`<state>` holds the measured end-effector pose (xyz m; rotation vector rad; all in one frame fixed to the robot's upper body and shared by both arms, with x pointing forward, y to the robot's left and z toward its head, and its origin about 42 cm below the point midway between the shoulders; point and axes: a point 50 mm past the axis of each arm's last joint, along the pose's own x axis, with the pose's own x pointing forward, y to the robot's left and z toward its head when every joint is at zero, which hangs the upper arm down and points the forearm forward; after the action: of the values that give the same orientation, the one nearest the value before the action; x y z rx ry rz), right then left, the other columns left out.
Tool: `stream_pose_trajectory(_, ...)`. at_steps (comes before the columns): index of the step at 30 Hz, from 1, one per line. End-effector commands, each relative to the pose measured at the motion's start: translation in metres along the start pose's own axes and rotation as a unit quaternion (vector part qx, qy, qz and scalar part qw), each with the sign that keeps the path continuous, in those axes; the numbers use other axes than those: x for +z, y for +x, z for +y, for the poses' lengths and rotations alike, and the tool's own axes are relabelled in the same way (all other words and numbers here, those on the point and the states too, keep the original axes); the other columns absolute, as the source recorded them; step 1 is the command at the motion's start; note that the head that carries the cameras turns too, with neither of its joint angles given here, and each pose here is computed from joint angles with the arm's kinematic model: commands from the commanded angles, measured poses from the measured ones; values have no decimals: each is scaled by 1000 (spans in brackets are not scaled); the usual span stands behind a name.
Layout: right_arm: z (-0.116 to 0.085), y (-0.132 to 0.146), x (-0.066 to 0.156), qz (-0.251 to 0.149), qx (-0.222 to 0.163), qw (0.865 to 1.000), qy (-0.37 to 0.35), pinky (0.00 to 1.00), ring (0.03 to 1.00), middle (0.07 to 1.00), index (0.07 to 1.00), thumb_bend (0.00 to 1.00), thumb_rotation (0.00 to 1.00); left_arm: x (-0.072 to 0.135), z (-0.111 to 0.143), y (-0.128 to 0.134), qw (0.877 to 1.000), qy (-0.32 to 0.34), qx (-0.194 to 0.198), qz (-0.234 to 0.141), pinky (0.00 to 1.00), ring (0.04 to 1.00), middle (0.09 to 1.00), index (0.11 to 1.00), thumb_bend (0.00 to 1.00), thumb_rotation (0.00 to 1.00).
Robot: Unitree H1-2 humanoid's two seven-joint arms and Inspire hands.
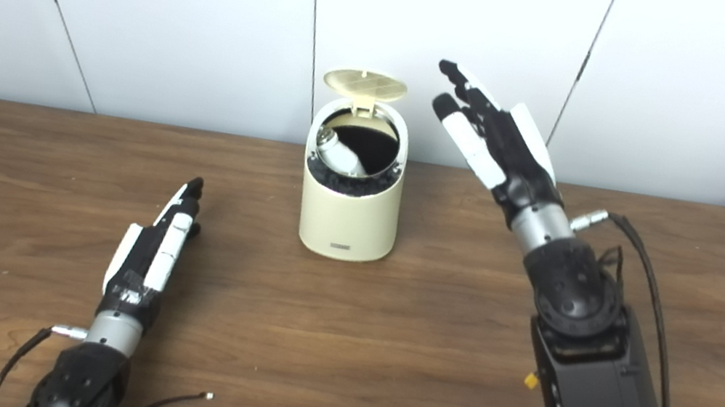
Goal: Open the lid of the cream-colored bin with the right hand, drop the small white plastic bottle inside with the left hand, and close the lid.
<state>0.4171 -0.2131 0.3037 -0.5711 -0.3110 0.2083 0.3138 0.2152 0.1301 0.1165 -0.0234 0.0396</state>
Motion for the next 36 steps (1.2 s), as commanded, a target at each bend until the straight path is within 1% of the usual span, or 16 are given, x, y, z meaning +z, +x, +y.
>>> stream_pose_trajectory(1,-14,19,29,-56,-8,998,-37,844,915,936,907,634,1000,-9,4,-2,1000,-2,5,18,1000,1000,1000,1000,630,1000)
stream_pose_trajectory(3,-14,28,35,-57,-2,997,-55,826,901,929,905,633,1000,-11,4,-4,1000,-6,8,21,1000,1000,1000,1000,623,1000)
stream_pose_trajectory(7,-13,43,44,-57,1,994,-89,841,906,930,910,625,1000,-16,2,-9,1000,-9,1,17,1000,1000,1000,1000,606,1000)
stream_pose_trajectory(11,-12,54,52,-63,4,990,-125,848,897,913,897,607,1000,-18,-4,-13,1000,-11,2,24,1000,1000,1000,1000,598,1000)
stream_pose_trajectory(12,-12,56,54,-63,5,990,-128,865,899,898,868,600,1000,-18,-5,-13,1000,-7,2,26,1000,1000,1000,1000,594,1000)
stream_pose_trajectory(15,-13,61,59,-63,9,988,-141,888,906,884,825,595,1000,-17,-8,-14,1000,4,1,29,1000,1000,1000,1000,581,1000)
stream_pose_trajectory(19,-12,64,61,-65,19,985,-160,897,935,909,811,584,1000,-16,-12,-13,1000,5,-1,29,1000,1000,1000,1000,586,1000)
stream_pose_trajectory(24,-6,66,60,-76,31,981,-176,876,917,887,803,576,1000,-15,-12,-12,1000,7,2,29,1000,1000,1000,1000,601,1000)
stream_pose_trajectory(29,-1,64,57,-78,39,980,-181,879,927,902,823,577,1000,-16,-13,-11,1000,3,1,26,1000,1000,1000,1000,612,1000)
stream_pose_trajectory(32,1,63,56,-85,44,978,-183,849,911,893,820,571,1000,-16,-14,-10,1000,5,1,28,1000,1000,1000,1000,600,1000)
stream_pose_trajectory(36,2,60,56,-84,52,976,-193,852,918,912,822,576,1000,-16,-14,-10,1000,5,2,27,1000,1000,1000,1000,612,1000)
